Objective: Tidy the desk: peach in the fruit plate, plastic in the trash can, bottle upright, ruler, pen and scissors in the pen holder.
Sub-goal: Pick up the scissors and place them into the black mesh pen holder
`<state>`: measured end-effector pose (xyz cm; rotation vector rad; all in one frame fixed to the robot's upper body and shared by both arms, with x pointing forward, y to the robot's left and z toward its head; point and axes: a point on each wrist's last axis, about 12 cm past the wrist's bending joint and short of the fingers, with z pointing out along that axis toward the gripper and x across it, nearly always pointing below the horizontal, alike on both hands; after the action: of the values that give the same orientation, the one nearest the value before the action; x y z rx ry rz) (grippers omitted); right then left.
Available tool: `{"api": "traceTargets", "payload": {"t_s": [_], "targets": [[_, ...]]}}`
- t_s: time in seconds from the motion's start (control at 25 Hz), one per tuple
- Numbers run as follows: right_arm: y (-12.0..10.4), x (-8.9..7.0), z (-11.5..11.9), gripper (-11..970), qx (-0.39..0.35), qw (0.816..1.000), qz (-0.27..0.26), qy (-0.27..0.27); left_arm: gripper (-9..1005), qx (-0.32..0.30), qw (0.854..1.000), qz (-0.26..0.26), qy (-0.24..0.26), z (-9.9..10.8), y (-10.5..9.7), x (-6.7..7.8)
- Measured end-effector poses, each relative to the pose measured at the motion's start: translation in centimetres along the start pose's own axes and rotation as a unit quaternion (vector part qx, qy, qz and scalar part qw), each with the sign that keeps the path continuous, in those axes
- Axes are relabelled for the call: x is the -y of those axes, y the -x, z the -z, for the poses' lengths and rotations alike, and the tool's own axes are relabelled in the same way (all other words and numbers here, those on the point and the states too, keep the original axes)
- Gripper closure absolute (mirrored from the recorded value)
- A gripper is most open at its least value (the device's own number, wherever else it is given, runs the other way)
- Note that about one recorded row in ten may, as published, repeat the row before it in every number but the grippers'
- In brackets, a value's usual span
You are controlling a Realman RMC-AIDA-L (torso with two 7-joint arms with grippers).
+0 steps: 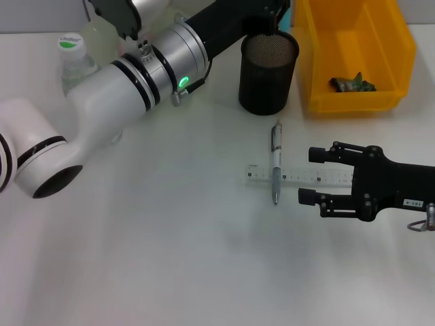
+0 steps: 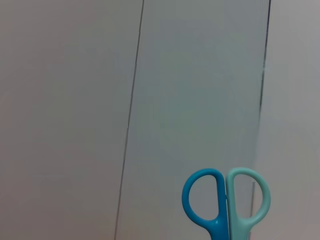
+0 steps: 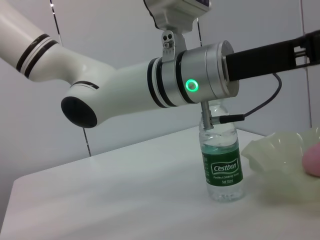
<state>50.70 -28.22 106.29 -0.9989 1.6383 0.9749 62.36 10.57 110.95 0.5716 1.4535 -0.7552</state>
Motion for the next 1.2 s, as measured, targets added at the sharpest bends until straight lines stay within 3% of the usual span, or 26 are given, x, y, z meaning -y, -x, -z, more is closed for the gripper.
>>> {"api": "traceTargets", "payload": {"t_s": [0.48,1.2], "targets": [[-0.01,-0.07,-0.13,149,0.0,1.0,-0.001,0.003,767,-0.01,1.0,-0.001,0.024,-0.18,-0.24,-0.33],[0.01,-0.04,-0.21,149,0.002,1.0,-0.002,0.002,749,-0.008,1.0,-0.001,0.02,-0.12,-0.25,-0.22]]}}
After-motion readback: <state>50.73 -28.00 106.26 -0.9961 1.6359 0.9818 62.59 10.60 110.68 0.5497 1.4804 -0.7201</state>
